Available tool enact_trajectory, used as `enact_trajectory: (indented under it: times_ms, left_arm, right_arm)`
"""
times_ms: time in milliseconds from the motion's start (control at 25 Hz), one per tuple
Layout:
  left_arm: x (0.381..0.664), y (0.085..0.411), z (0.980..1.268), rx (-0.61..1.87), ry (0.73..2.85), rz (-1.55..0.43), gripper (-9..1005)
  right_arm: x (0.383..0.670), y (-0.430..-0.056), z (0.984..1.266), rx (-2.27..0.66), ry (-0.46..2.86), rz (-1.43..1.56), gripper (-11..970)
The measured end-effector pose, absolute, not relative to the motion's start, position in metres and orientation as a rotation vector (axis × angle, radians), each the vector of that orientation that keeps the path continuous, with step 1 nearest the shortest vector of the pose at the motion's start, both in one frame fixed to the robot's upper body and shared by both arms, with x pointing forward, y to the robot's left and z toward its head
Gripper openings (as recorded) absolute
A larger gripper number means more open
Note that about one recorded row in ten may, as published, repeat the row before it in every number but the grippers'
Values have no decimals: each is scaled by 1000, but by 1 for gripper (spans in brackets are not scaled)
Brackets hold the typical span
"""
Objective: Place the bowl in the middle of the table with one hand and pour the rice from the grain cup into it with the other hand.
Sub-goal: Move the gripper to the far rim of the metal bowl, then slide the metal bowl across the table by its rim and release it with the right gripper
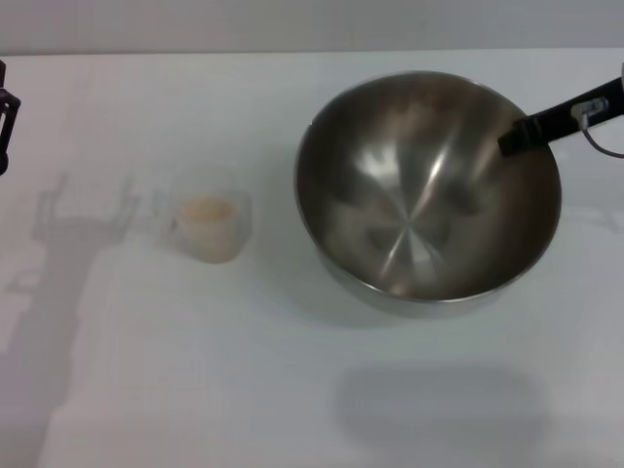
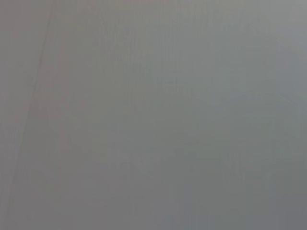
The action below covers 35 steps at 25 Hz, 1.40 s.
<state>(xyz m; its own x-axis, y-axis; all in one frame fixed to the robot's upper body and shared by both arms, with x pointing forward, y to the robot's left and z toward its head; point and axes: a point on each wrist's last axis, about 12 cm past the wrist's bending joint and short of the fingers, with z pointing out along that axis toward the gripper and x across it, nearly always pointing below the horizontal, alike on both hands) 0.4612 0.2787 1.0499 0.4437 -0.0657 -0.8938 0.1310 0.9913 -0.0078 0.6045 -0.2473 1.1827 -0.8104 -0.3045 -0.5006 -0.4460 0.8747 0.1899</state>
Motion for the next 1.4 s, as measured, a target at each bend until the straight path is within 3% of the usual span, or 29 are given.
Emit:
enact_trajectory:
  times_ms: [920,1400]
  left_arm:
    - [460,278,1050,76,1100,-126,819]
    - [458,278,1050,74,1093,-126,820]
  right_arm:
    - [616,-225,1155,-581,2640,483,17]
    - [616,-222,1153,-593,2647,471,25]
